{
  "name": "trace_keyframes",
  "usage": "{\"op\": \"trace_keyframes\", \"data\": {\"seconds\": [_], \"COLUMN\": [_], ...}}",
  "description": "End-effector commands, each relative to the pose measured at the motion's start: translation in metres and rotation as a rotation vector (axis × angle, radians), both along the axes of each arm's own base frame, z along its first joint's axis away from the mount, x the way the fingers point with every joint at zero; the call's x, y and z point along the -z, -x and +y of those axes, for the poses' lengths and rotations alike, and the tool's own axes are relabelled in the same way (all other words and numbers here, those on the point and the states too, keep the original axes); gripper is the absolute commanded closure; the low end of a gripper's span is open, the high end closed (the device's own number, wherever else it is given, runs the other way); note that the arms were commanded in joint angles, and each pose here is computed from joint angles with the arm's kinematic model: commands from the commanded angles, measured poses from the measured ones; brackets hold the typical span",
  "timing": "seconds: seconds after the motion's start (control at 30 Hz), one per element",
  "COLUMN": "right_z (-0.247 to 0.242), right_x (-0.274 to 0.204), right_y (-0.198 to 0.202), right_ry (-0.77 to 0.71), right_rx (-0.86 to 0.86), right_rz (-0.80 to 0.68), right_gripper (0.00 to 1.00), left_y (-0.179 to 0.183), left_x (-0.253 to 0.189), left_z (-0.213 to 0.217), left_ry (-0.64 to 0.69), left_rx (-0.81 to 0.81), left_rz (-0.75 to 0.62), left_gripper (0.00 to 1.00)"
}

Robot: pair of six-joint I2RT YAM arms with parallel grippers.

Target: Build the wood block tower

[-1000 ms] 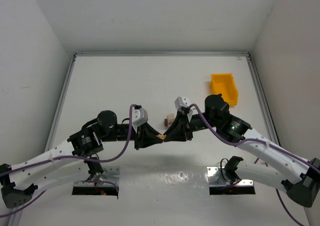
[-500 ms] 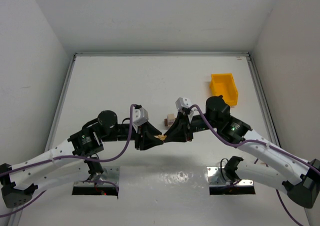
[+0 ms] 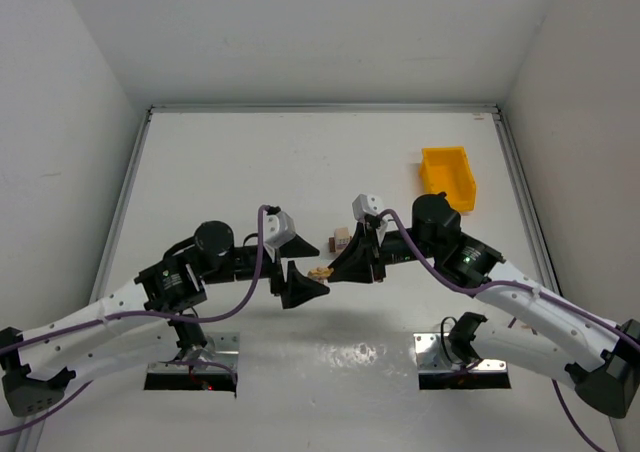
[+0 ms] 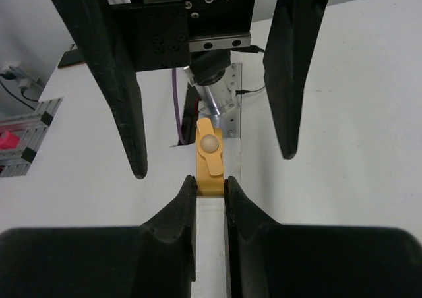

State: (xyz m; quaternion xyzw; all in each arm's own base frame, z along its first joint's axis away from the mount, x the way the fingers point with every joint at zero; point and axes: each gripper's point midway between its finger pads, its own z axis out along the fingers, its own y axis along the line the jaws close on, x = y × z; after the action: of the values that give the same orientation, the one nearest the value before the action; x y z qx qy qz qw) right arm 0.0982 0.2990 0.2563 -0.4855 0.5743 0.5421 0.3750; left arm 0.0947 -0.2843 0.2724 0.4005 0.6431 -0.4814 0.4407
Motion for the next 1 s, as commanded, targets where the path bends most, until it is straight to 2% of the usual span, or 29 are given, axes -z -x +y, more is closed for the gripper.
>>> {"op": "trace_keyframes", "data": {"seconds": [0.0,0.1,0.17,0.33,0.43,0.6,0.73,0.97], "right_z": [-0.001,-0.001,-0.001,0.0,-0.005,-0.02,-0.042,-0.056], "right_x": [-0.005,-0.002,0.0,0.006,0.02,0.045,0.065,0.079], "right_y": [-0.005,-0.007,-0.009,-0.018,-0.032,-0.066,-0.101,-0.126], "right_ry": [-0.016,-0.007,-0.001,0.021,0.086,0.212,0.328,0.391], "right_rx": [0.025,0.038,0.045,0.089,0.173,0.37,0.58,0.728], "right_rz": [-0.041,-0.039,-0.038,-0.049,-0.048,-0.088,-0.125,-0.16], "right_gripper": [1.0,1.0,1.0,1.0,1.0,1.0,1.0,1.0], "left_y": [-0.006,-0.019,-0.034,-0.06,-0.076,-0.08,-0.083,-0.092], "left_x": [-0.039,-0.051,-0.058,-0.078,-0.084,-0.092,-0.081,-0.063], "left_z": [0.003,0.013,0.022,0.048,0.071,0.093,0.099,0.112], "left_ry": [0.105,0.138,0.157,0.215,0.245,0.288,0.245,0.156], "left_rx": [-0.051,-0.155,-0.262,-0.474,-0.628,-0.723,-0.754,-0.835], "left_rz": [-0.059,-0.075,-0.077,-0.07,-0.057,-0.054,-0.045,-0.058], "left_gripper": [0.15,0.07,0.05,0.04,0.04,0.04,0.04,0.05]}}
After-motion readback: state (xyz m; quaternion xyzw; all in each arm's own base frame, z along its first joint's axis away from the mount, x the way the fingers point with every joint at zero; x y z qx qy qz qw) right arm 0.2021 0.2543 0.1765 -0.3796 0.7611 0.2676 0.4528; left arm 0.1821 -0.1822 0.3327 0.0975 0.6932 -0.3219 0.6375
